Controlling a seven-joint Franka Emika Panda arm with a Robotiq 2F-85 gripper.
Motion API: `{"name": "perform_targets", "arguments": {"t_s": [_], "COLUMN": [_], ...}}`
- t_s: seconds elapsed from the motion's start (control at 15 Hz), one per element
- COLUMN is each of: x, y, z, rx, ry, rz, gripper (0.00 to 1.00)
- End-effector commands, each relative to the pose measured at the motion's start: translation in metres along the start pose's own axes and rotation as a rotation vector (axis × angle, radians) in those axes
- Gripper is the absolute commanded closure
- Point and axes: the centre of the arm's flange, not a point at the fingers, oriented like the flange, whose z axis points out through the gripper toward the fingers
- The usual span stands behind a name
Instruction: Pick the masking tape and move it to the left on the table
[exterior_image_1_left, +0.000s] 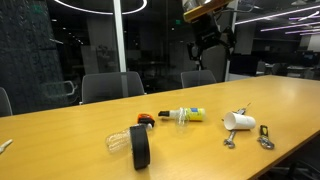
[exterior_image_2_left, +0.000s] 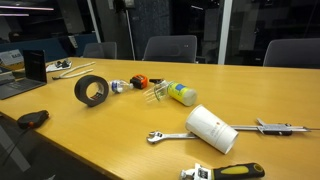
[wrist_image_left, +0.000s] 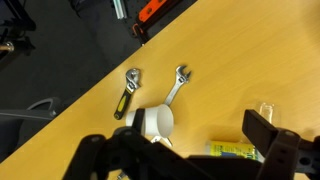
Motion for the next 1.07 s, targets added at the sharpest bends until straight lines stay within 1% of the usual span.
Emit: {"name": "perform_targets", "arguments": {"t_s": [0.0,0.2,0.33,0.6,0.8,1.0], "x": [-0.024,-0.031,-0.039,-0.053,-0.056,-0.055], "y": [0.066,0.088,0.094,0.1,0.106,0.109], "z": [0.057,0.081,0.098,0.126,0.137,0.136], "rx": [0.074,0.128,0.168,0.207,0.223,0.28], "ry": [0.0,0.041,0.064,0.081,0.079,0.095], "rz": [-0.002,0.015,0.037,0.057,0.055,0.04], "gripper": [0.0,0.0,0.0,0.0,0.0,0.0]}}
